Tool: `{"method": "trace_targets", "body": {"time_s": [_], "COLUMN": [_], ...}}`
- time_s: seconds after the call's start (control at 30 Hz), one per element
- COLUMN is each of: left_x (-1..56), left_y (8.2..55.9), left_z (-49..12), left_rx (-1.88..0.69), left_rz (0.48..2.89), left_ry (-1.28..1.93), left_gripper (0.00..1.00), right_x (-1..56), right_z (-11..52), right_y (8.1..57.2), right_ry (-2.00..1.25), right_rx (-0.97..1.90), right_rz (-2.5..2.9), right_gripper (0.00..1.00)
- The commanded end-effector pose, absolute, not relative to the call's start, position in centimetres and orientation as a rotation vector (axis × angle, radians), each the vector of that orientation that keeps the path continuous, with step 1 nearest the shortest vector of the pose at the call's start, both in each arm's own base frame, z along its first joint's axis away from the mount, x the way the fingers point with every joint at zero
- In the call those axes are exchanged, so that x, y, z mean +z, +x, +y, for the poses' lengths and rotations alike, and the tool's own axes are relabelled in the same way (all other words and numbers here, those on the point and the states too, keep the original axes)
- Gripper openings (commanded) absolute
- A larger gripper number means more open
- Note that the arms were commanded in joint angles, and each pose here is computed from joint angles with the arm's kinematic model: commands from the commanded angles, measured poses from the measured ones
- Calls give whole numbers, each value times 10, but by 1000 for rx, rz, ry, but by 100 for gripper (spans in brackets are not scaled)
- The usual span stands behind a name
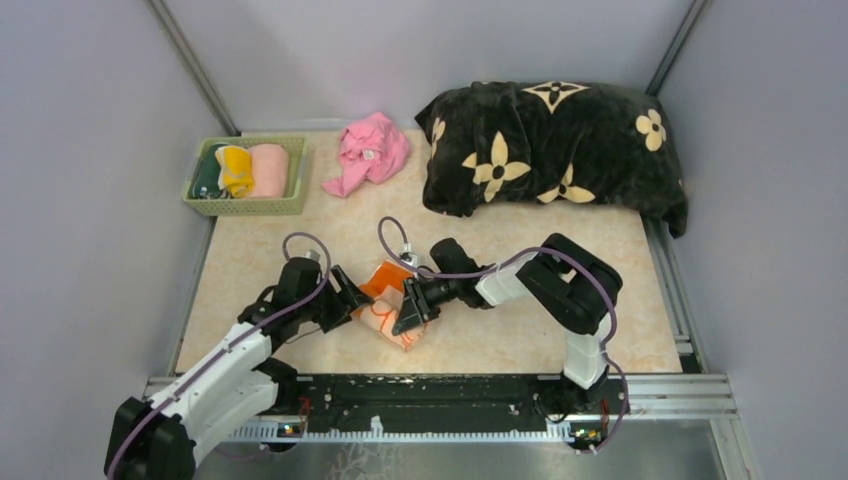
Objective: Roll the towels
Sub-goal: Roll the towel at the center of the board.
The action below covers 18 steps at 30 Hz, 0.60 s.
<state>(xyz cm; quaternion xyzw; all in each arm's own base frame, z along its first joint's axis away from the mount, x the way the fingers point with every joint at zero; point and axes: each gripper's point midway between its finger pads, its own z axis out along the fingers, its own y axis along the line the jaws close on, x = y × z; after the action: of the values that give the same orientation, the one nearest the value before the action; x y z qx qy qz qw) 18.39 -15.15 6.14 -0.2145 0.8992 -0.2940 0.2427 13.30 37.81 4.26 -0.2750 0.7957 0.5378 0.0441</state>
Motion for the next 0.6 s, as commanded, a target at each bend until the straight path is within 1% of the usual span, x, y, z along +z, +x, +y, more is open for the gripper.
{"method": "trace_targets", "body": {"time_s": [0.0, 0.07, 0.13, 0.23, 0.3, 0.4, 0.57], "left_x": [51, 40, 31, 21, 15, 12, 10], "left_y": [189, 188, 186, 184, 183, 182, 181], "left_z": [-158, -159, -159, -158, -156, -154, -150], "left_rx": [-817, -800, -788, -763, -739, -728, -701], "left_rz": [2491, 2528, 2559, 2591, 2605, 2608, 2612], "left_ry": [-549, -551, -546, -548, -555, -563, -579], "left_gripper": [77, 75, 71, 69, 69, 69, 69], "right_x": [37, 32, 31, 39, 53, 78, 112], "right_z": [371, 369, 367, 360, 354, 345, 333], "right_y": [127, 130, 133, 142, 150, 166, 174], "right_ry": [-739, -718, -722, -749, -782, -854, -960], "right_rx": [1742, 1704, 1646, 1517, 1399, 1166, 795], "right_rz": [2521, 2547, 2553, 2516, 2474, 2366, 2231], "right_gripper": [17, 18, 21, 32, 39, 46, 53]}}
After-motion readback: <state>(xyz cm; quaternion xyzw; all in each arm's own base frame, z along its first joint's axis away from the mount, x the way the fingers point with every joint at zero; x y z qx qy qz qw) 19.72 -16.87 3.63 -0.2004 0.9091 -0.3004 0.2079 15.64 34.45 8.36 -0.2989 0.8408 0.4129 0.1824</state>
